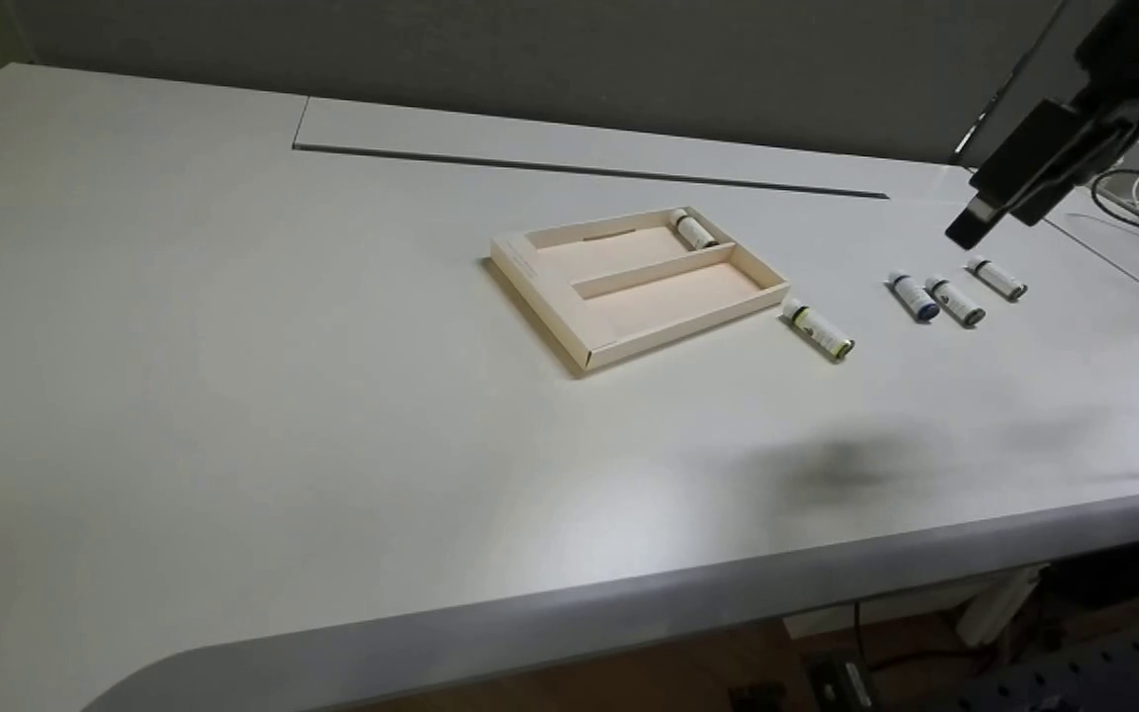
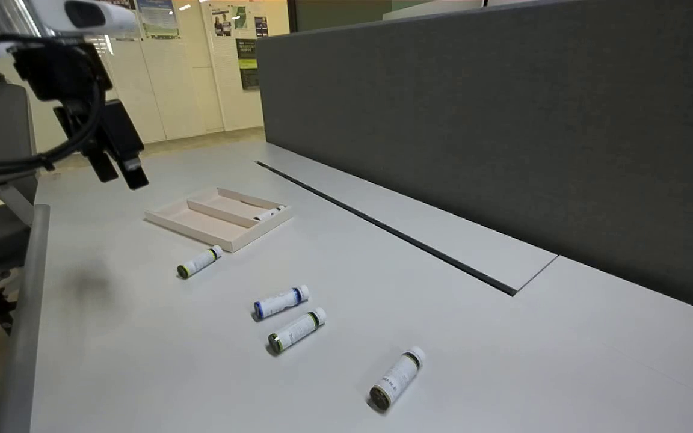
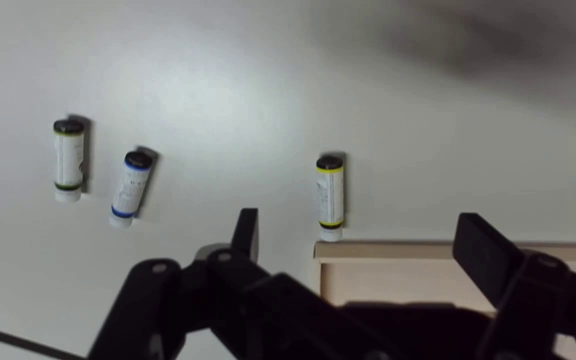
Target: Pick up the objects and put them in the box
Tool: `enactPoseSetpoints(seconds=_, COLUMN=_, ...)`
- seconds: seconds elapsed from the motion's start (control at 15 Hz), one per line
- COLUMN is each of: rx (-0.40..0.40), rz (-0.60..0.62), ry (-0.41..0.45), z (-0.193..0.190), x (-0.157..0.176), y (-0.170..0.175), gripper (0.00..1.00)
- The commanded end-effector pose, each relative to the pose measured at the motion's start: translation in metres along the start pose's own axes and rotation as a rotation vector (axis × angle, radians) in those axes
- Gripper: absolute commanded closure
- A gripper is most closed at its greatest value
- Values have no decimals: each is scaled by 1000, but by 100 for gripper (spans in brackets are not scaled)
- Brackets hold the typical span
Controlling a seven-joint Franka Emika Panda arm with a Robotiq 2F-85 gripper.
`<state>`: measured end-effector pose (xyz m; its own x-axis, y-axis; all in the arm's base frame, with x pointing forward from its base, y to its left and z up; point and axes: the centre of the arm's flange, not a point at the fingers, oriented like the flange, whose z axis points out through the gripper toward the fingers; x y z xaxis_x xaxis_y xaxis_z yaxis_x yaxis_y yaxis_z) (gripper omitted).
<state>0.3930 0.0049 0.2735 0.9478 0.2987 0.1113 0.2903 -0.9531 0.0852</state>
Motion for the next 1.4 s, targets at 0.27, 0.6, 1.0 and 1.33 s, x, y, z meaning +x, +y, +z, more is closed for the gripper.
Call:
enactPoseSetpoints(seconds=0.27, rx=0, rz=18, ry=-23, z=14, x=4, y=3, gripper=0)
enactPoseSetpoints(seconds=0.6, rx=-9, rz=4, ry=-32, z=32, x=14, y=5, gripper=0)
enactPoseSetpoints(seconds=1.0, rx=-12, rz=-25, ry=-71, z=88, x=29, y=6, gripper=0)
enactPoseSetpoints(seconds=1.33, rx=0, rz=-22, ry=-60, z=127, x=46, y=4, gripper=0)
